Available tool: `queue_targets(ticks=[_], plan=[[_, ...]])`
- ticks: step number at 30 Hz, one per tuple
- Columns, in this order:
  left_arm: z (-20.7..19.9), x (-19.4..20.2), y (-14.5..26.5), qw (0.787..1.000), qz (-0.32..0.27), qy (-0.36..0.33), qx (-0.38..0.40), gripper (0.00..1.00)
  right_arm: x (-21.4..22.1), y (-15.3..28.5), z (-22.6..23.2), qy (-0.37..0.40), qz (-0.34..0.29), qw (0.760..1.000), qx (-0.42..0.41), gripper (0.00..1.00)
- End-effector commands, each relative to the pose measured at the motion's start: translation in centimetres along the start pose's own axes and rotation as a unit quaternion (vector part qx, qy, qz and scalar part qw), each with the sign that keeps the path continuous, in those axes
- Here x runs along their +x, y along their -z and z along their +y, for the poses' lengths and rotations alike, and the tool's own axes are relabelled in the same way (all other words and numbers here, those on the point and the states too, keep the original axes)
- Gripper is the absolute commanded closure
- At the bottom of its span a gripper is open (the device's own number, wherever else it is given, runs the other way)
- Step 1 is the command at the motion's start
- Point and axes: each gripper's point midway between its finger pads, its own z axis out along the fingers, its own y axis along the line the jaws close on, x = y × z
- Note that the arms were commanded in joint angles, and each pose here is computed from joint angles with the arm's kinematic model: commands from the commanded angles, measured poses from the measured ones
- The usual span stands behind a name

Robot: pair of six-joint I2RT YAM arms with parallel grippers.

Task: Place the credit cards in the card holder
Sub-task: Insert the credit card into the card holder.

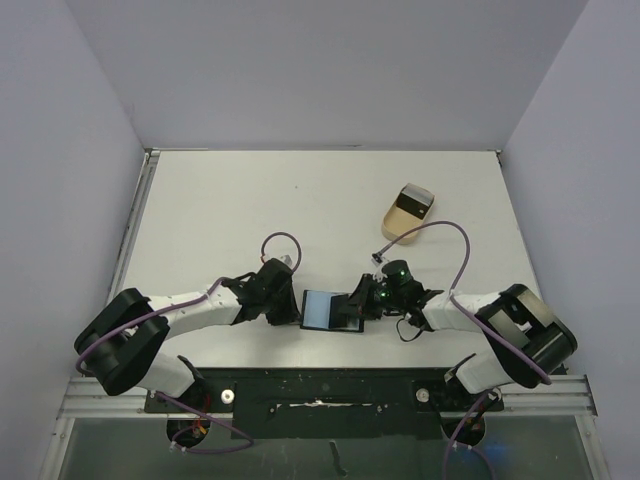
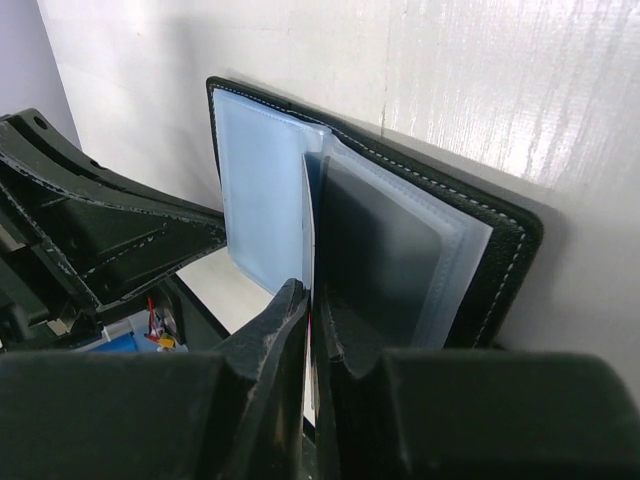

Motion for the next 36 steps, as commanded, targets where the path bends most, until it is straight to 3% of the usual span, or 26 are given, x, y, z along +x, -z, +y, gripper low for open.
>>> queue_targets(ticks=[1, 23, 36], plan=[[-0.4, 0.8, -0.4, 1.000, 0.013, -0.004, 0.016, 1.00, -0.8, -0.5, 0.6, 0.009, -0.014, 1.000, -0.020, 0.93], [-0.4, 1.2, -0.6, 1.000, 0.019, 0.013, 0.017, 1.00, -1.2, -0.5, 1.1, 0.012, -0.037, 0.998, -0.048, 0.96], [-0.3, 1.4, -0.7, 0.999, 0.021, 0.014, 0.019, 1.00, -1.4, -0.3, -0.9, 0.053, -0.041, 0.998, -0.012, 0.97]])
